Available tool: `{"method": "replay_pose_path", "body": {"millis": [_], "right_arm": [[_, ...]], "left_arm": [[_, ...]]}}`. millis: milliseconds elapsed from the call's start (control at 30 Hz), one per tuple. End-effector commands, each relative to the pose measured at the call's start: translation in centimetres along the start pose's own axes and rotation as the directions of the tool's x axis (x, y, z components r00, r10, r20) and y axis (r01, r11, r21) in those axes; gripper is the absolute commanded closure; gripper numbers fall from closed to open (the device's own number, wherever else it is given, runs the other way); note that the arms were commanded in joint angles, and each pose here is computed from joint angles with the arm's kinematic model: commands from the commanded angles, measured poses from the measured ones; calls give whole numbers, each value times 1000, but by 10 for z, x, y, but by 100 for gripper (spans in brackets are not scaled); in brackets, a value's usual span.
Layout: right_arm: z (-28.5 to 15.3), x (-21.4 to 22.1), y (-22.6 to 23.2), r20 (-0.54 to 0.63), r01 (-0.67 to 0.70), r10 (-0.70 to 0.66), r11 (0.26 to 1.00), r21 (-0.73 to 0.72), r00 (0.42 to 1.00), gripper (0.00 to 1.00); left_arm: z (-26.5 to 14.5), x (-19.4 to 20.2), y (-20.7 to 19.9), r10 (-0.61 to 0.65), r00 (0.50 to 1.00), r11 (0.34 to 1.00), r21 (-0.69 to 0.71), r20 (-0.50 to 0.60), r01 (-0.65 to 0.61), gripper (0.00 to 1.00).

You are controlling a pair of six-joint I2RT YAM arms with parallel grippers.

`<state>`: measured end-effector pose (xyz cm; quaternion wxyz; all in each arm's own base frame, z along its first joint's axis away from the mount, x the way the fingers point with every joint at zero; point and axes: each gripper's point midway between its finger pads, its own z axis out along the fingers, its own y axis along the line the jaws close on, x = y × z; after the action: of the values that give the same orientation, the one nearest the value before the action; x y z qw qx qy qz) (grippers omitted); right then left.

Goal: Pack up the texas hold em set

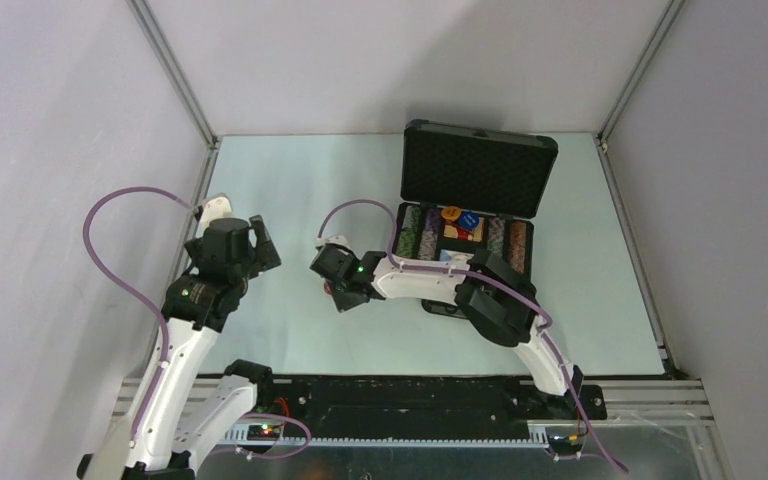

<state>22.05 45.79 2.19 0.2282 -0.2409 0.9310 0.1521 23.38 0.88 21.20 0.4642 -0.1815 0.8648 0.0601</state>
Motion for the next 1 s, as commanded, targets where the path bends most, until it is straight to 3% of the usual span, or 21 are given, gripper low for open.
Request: {"method": "replay_pose_path", "body": {"millis": [0, 233, 967], "right_arm": [[21, 23, -11, -58, -5, 9, 998, 65, 998, 100], [24, 21, -26, -62, -1, 9, 992, 124, 998, 100], [31, 8, -22, -60, -2, 7, 996, 84, 998, 100]], "left_arm": [[1, -4, -1, 0, 1000, 1000, 7, 14, 0, 2], [2, -4, 0, 0, 1000, 1000, 5, 13, 0, 2], [2, -3, 0, 1, 1000, 1000, -1, 13, -1, 2]]}}
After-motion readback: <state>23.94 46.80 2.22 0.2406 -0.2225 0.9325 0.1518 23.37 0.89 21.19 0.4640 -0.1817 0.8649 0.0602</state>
